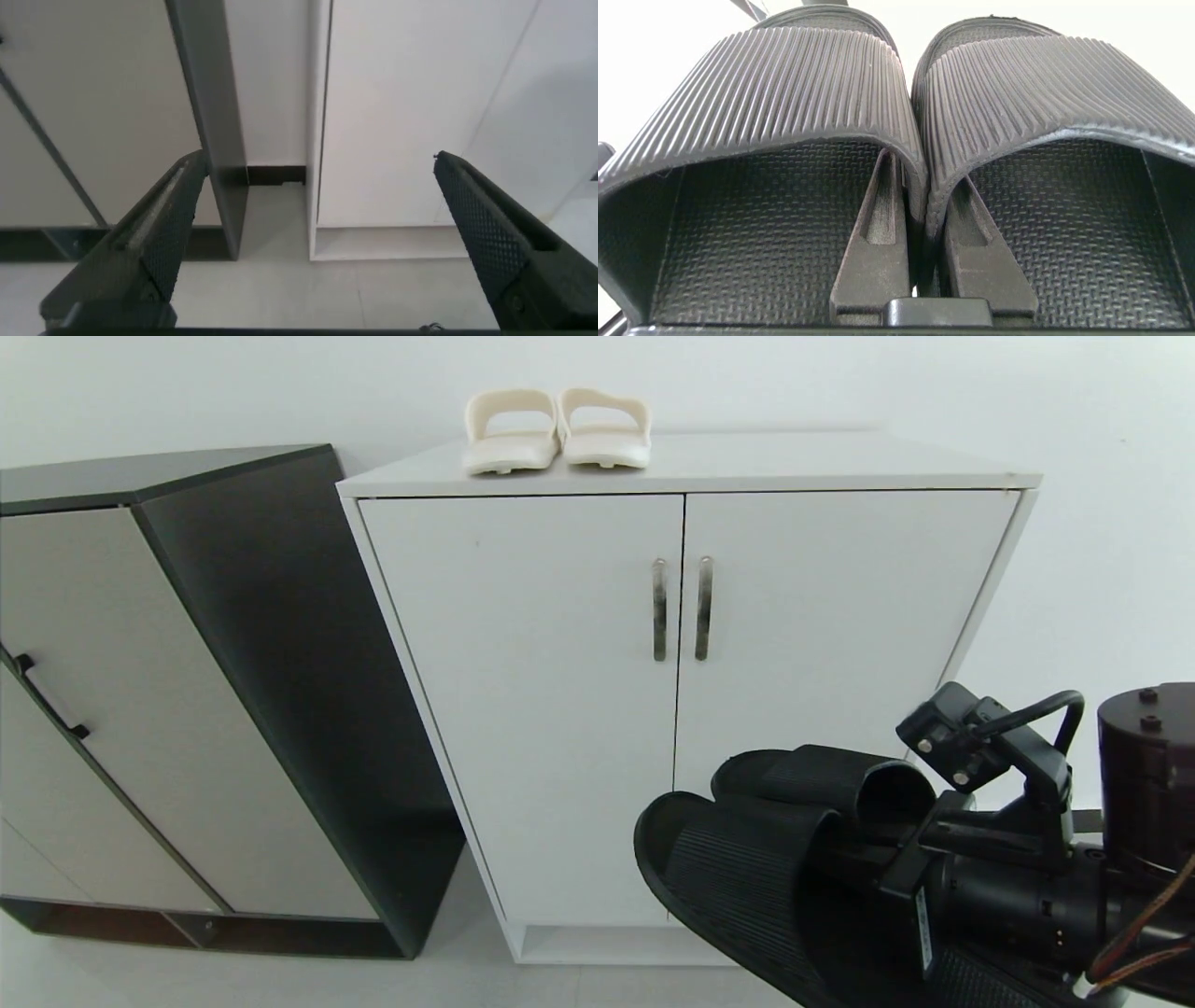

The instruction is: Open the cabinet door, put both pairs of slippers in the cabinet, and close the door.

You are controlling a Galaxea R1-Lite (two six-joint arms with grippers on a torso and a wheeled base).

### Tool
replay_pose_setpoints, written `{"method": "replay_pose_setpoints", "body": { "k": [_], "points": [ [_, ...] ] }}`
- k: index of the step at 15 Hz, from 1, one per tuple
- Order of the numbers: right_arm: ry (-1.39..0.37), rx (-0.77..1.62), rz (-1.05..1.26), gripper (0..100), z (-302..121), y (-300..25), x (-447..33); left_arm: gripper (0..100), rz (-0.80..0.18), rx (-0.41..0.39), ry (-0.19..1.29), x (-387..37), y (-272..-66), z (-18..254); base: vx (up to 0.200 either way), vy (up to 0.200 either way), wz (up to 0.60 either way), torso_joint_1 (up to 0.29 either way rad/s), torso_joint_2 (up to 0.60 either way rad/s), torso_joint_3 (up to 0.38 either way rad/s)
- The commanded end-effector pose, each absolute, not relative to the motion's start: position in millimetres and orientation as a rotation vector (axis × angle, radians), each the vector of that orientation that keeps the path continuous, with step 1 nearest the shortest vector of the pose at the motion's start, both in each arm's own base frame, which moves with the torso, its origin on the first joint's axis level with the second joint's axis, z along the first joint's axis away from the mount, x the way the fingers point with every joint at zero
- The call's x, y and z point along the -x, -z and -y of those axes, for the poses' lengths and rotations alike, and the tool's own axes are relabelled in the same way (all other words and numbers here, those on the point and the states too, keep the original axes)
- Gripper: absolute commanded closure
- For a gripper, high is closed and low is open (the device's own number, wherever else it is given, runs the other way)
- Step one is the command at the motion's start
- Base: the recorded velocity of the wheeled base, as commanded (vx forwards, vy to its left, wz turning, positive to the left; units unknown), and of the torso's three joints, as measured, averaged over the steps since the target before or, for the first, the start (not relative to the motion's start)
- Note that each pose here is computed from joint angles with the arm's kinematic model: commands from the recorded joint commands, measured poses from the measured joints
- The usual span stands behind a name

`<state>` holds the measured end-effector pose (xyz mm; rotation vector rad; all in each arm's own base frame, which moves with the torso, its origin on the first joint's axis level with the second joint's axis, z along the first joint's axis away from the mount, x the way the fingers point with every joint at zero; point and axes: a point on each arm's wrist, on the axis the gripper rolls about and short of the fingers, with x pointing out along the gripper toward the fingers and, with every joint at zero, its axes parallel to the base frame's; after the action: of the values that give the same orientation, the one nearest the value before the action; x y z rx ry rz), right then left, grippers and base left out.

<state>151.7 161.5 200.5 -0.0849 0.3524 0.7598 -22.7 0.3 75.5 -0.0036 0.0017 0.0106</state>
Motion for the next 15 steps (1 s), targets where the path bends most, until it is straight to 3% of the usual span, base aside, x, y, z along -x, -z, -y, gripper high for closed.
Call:
{"method": "replay_pose_setpoints", "body": {
  "k": [1,4,6,7,8,10,12,15],
  "points": [
    [-0.759,0.084,-0.349,100,-161.2,-199.9,-151.5,0,0.007,0.025,-0.061,22.7,-76.3,-1.4,0.0,0.0,0.0,-0.002,0.45,0.422],
    [-0.759,0.091,-0.366,100,-162.2,-194.4,-152.4,0,0.026,-0.002,-0.045,23.1,-81.9,-1.1,0.0,0.0,0.0,-0.004,0.19,0.175],
    [-0.757,0.094,-0.372,100,-163.1,-192.8,-153.7,0,0.134,0.039,-0.03,30.8,-140.7,-1.2,0.0,0.0,0.0,0.001,0.03,0.025],
    [-0.757,0.092,-0.369,100,-163.2,-193.1,-153.8,0,0.071,0.045,0.035,17.9,-165.4,-0.4,0.0,0.0,0.0,0.0,0.0,0.0],
    [-0.756,0.091,-0.365,100,-163.2,-193.3,-153.9,0,0.005,0.026,0.106,3.1,-170.8,1.4,0.0,0.0,0.0,0.0,0.0,0.0],
    [-0.755,0.089,-0.362,100,-163.0,-193.5,-153.7,0,-0.019,0.023,0.224,-28.3,-193.1,5.3,0.0,0.0,0.0,0.0,0.0,0.0],
    [-0.757,0.092,-0.363,100,-163.4,-193.2,-153.6,0,-0.077,0.032,0.29,-72.3,-203.5,8.8,0.0,0.0,0.0,0.0,0.0,0.0],
    [-0.758,0.089,-0.361,100,-163.3,-193.9,-153.5,0,-0.086,0.019,0.455,-119.0,-202.7,29.2,0.0,0.0,0.0,0.0,0.0,0.0]
  ]
}}
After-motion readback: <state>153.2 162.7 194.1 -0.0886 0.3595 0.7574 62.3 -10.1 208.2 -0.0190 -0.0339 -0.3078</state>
